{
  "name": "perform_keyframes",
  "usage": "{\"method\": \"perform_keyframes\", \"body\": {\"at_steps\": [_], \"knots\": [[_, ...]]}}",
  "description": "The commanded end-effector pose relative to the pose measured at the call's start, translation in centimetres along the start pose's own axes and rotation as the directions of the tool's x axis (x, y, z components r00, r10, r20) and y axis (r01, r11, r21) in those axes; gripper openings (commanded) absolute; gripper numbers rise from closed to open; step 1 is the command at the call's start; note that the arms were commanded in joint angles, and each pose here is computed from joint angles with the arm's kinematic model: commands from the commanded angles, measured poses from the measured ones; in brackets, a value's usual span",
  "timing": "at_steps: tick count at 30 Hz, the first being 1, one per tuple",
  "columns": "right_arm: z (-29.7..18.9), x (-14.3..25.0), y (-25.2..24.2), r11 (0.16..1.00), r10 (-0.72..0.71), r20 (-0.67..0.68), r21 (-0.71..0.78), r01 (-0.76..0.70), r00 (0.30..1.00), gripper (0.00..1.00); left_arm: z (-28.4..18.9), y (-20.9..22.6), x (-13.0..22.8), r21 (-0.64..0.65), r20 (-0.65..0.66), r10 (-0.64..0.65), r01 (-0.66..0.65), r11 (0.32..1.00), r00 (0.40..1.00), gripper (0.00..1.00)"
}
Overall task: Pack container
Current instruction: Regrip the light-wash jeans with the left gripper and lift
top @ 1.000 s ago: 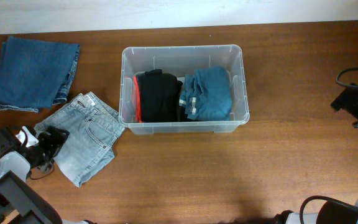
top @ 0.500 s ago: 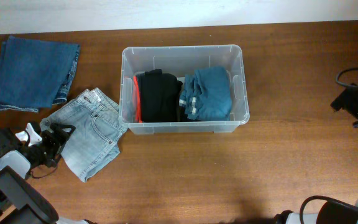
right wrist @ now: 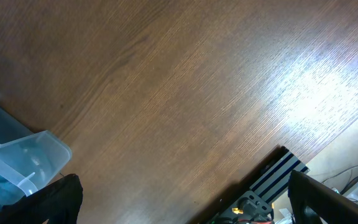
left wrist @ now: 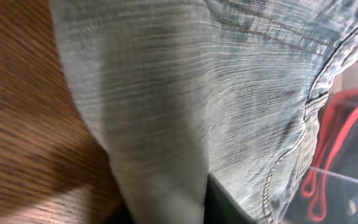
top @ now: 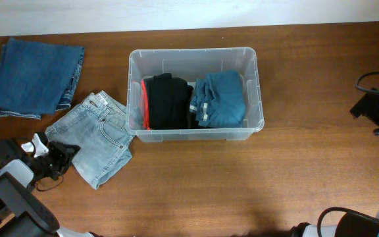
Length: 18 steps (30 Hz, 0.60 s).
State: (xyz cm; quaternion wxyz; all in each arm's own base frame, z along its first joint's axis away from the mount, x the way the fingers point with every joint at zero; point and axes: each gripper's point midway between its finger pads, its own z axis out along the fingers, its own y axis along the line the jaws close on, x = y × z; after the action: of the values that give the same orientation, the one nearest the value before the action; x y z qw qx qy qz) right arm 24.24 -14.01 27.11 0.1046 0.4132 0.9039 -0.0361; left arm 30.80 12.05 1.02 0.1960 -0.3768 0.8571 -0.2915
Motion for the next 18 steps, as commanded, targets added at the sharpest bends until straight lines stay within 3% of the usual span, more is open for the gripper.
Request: {"method": "perform_keyframes", "body": {"at_steps": [1, 3, 18], "knots": [[-0.1, 0.0, -0.2, 1.000, 0.010, 0.005, 0.001, -0.010, 1.000, 0.98, 0.4, -0.1, 0.8, 0.025, -0.026, -0.004, 0.004, 1.000, 1.000, 0.07], [-0.1, -0.1, -0.2, 1.000, 0.010, 0.005, 0.001, -0.010, 1.000, 0.98, 0.4, -0.2, 0.8, 0.028, -0.027, -0.007, 0.008, 1.000, 1.000, 0.01], [-0.1, 0.0, -0.2, 1.000, 0.010, 0.005, 0.001, -0.010, 1.000, 0.98, -2.4, -5.2, -0.2, 0.185, -0.004, 0.016, -0.015, 0.983, 1.000, 0.01]]}}
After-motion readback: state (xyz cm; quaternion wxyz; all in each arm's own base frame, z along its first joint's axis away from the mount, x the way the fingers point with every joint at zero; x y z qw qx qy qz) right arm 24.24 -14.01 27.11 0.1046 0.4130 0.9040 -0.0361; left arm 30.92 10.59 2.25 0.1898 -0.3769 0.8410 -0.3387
